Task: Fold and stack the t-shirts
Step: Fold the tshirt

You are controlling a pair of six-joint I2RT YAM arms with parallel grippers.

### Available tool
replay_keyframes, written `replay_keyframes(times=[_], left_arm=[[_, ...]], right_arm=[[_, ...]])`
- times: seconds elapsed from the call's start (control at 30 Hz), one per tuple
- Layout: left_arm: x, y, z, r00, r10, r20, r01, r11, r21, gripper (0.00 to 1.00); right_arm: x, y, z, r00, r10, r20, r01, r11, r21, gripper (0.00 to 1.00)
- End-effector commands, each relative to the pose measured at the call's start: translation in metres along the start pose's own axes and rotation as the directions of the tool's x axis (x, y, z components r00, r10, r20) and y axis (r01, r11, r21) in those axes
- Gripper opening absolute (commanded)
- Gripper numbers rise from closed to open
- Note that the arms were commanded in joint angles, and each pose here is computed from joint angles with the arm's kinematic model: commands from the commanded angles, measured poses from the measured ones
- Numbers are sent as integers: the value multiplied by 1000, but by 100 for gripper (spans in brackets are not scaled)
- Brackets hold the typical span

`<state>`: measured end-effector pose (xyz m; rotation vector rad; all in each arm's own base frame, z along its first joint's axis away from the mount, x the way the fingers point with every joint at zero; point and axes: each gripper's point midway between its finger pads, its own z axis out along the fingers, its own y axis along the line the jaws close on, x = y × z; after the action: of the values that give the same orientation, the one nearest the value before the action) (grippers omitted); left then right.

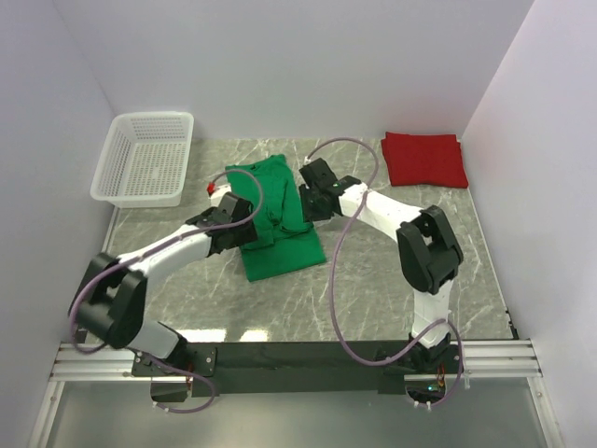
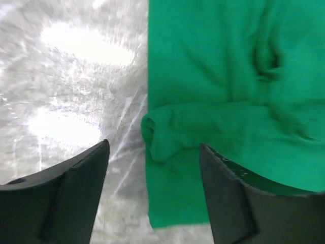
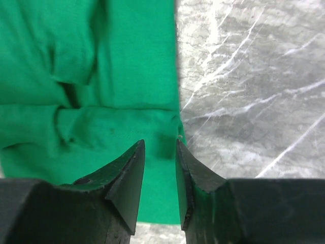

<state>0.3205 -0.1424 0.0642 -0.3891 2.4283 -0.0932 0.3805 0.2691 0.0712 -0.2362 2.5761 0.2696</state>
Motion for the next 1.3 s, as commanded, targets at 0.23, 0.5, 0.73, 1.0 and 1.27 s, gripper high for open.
replay_keyframes(times=[0.23, 0.5, 0.73, 1.0, 1.27], left_arm=[[7, -42, -76, 998, -39, 53, 26, 973, 231, 59], [65, -74, -63, 996, 72, -60, -49, 946, 322, 30], [96, -80, -40, 981, 149, -126, -106, 950, 294, 25], [128, -62, -30, 963, 189, -194, -134, 955, 264, 22], [119, -61, -33, 964, 207, -165, -162, 955, 249, 24]], right_arm=[[-12, 33, -60, 986, 114, 118, -85, 969, -231, 24], [34, 58, -30, 991, 133, -14, -130, 935, -330, 14], [39, 59, 3, 990, 137, -39, -142, 940, -309, 12], [15, 50, 33, 989, 150, -15, -149, 956, -254, 11], [-62, 34, 46, 970, 230, 74, -206, 948, -241, 16]])
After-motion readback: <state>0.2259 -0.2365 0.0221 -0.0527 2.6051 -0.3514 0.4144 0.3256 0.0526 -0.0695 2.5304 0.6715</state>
